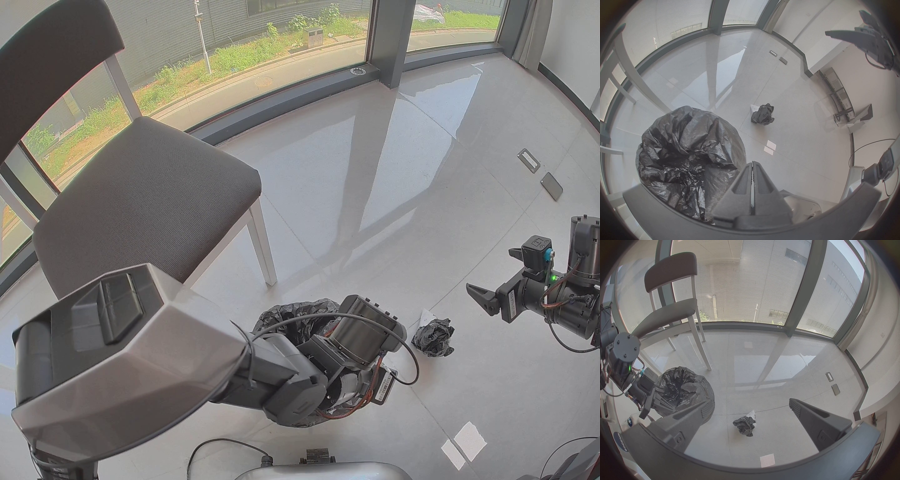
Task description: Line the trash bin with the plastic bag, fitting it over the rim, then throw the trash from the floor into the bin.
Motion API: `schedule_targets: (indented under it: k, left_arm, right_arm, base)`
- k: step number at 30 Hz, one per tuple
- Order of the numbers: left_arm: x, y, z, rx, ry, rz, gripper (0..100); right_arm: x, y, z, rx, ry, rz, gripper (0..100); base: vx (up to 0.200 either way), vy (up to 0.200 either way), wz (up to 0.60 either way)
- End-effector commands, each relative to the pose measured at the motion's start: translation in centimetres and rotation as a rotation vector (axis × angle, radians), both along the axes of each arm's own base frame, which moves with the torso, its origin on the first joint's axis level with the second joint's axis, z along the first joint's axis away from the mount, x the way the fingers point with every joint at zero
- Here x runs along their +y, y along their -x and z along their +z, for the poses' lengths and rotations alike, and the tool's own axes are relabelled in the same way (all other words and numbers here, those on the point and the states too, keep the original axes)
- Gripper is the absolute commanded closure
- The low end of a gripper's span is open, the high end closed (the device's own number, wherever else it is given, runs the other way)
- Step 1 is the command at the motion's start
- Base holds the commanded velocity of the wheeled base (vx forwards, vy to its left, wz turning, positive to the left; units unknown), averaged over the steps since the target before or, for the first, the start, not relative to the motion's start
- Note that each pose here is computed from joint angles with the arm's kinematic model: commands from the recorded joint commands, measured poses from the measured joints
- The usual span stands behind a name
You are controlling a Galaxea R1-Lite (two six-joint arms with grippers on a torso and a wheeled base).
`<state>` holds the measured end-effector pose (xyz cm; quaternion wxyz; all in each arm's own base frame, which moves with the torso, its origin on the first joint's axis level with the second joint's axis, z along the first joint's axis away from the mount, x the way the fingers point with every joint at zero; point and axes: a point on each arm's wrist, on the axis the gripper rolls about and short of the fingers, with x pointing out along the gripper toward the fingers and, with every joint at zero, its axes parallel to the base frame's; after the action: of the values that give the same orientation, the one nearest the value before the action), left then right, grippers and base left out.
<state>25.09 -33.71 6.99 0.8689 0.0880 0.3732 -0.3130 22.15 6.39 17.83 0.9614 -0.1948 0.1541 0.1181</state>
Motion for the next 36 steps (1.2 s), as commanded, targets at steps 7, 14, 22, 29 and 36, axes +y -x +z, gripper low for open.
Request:
schedule_targets:
  k: [7,14,22,29,36]
  left_arm:
    - [1.3,-0.9,1.4,-0.024,0.015,0.057,100]
    - [4.8,-0.5,2.7,-0.024,-0.012,0.11,100]
    - [8.0,-0.6,3.7,-0.036,-0.023,0.186,0]
    - [12.1,0.2,3.6,-0.02,-0.08,0.245,0]
    - [14.1,-0.5,2.8,-0.011,-0.147,0.262,0]
  right_arm:
    - [0.0,0.0,0.0,0.0,0.0,-0.001,0]
    - [0.0,0.0,-0.1,0.004,0.0,-0.002,0]
    - [0.1,-0.3,-0.2,0.01,0.002,-0.002,0]
    - [0.1,-0.4,-0.3,0.014,0.005,-0.001,0]
    - [0.1,-0.4,-0.5,0.019,0.007,0.001,0]
  base:
    - [0.0,0.0,0.0]
    - [0.0,0.0,0.0]
    - [0.0,0.0,0.0]
    - [0.0,0.0,0.0]
    - [0.0,0.0,0.0]
